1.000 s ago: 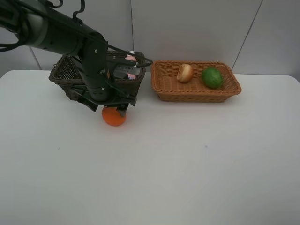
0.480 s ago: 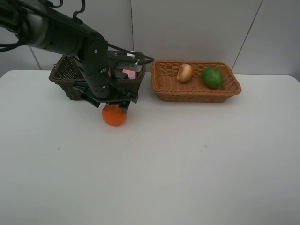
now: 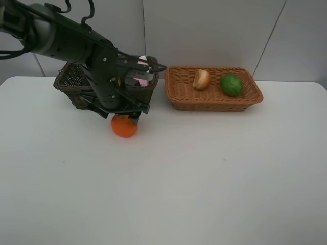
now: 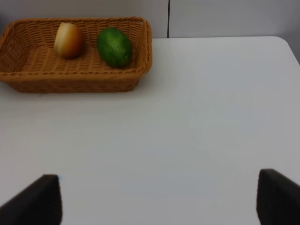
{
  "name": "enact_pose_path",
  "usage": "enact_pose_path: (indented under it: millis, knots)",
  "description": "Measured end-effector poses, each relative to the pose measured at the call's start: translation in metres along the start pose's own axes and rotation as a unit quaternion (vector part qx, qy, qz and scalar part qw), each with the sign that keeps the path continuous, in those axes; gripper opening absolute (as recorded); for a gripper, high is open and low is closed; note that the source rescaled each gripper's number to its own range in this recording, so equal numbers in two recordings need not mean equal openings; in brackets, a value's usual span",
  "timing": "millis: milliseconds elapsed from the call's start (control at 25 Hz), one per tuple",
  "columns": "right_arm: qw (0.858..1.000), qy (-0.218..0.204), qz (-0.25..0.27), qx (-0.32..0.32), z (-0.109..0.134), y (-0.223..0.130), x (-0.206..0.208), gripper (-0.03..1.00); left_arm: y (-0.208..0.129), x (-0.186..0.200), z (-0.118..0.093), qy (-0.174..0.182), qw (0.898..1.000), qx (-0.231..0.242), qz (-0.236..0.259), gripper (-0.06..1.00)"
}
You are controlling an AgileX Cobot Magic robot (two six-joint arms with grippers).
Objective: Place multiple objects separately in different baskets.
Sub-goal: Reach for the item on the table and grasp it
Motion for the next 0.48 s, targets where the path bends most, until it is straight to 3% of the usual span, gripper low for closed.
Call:
enact_pose_path:
  millis: [480]
  knots:
    - [1.0,0.0,0.0,0.0,0.0,0.0,0.0,0.83,-0.002,-0.016,-0.004,-0.004,1.0,-0.007,0.002,1.0]
Point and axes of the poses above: a point on each arm's last joint axis where the gripper is mounted, x pointing back along that axis away from the gripper, z along the wrist's bending axis when the last joint is at zero, y = z × x, the point moved 9 cm from there along -x, pointing out along that axis toward the gripper, and after that the axes turned 3 degrees about x, right-handed, at the moved point
